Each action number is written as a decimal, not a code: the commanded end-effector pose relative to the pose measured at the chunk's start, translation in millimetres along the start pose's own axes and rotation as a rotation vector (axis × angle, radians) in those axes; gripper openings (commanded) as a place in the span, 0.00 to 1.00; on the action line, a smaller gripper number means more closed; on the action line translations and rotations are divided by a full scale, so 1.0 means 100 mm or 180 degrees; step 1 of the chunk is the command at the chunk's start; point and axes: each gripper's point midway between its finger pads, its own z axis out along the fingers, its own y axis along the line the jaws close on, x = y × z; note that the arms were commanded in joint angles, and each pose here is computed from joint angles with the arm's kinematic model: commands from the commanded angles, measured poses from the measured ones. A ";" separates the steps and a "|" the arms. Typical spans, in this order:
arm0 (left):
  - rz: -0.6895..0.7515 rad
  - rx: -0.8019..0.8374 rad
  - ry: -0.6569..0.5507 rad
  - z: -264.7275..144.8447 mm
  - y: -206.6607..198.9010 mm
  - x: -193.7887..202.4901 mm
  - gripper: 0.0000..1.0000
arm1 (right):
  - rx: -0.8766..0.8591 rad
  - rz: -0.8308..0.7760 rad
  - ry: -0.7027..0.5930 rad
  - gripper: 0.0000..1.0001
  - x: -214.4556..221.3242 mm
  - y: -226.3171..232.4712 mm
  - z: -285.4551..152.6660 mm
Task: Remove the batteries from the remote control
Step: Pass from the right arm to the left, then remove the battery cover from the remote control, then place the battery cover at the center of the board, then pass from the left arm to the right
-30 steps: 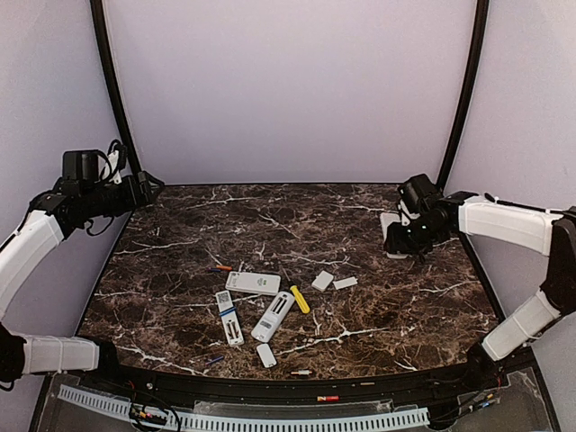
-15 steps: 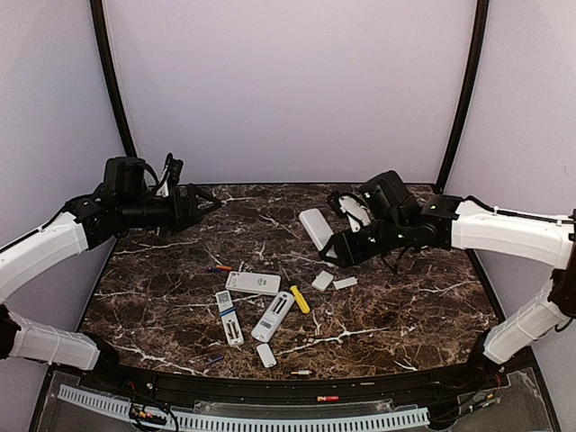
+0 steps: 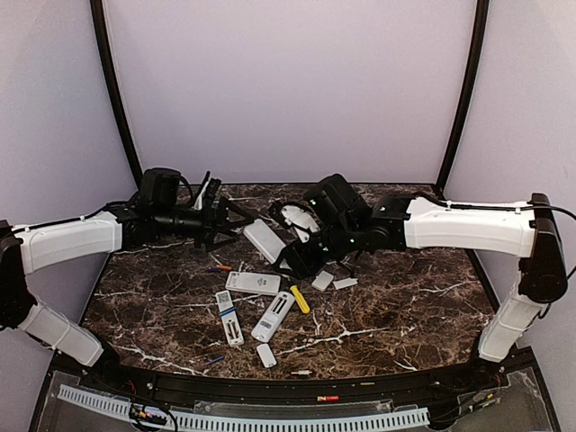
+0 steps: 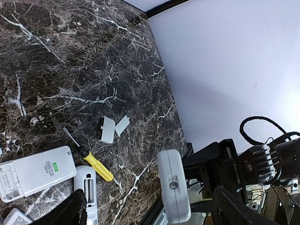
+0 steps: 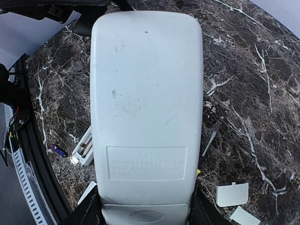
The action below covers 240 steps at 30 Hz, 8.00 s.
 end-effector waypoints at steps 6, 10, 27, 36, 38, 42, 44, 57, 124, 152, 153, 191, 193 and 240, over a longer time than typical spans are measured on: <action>-0.0012 0.0204 0.0215 0.10 -0.10 0.12 0.77 | 0.0149 -0.0207 -0.0049 0.32 -0.15 0.03 0.08; -0.0021 0.0199 0.0231 0.12 -0.08 0.12 0.66 | 0.0172 -0.0256 -0.0023 0.32 -0.15 0.03 0.12; -0.0141 0.0199 0.0390 0.24 0.01 0.17 0.31 | 0.0326 -0.0339 0.0108 0.32 -0.06 0.00 0.25; -0.0146 0.0187 0.0353 0.22 0.02 0.16 0.03 | 0.0494 -0.0234 0.0022 0.59 -0.07 -0.09 0.20; -0.0129 0.0186 0.0308 0.21 0.00 0.14 0.00 | 0.0523 -0.0179 -0.0035 0.83 -0.08 -0.11 0.16; -0.0079 0.0243 0.0233 0.17 -0.03 0.14 0.00 | 0.0380 0.0077 -0.0284 0.99 -0.18 -0.13 0.01; -0.0052 0.0226 0.0187 0.12 -0.03 0.13 0.00 | 0.0270 0.0281 -0.0511 0.99 -0.28 -0.13 -0.12; 0.0516 0.0759 -0.0660 -0.43 -0.56 -0.12 0.00 | -0.0713 0.1799 -0.1628 0.98 -0.61 -0.22 -0.71; 0.0732 0.0995 -0.0807 -0.62 -0.77 -0.10 0.00 | -0.1289 0.2113 -0.1088 0.19 -0.42 0.05 -0.34; 0.0342 0.0260 -0.0841 -0.60 -0.22 -0.22 0.00 | -0.1074 0.1805 -0.1401 0.00 -0.58 -0.01 -0.83; 0.0289 0.0198 -0.0783 -0.59 -0.14 -0.20 0.00 | -0.0905 0.1778 -0.1383 0.00 -0.56 -0.07 -0.87; 0.0939 0.0371 -0.0183 -0.53 -0.31 -0.06 0.00 | 0.2477 0.2573 0.1003 0.00 1.92 -2.14 -0.49; 0.0941 0.0374 -0.0170 -0.52 -0.32 -0.05 0.00 | 0.2494 0.2586 0.1038 0.00 1.95 -2.15 -0.45; 0.0272 0.0288 0.0776 0.13 -0.24 0.47 0.00 | -0.0201 0.0355 -0.0543 0.87 -0.25 0.11 -0.21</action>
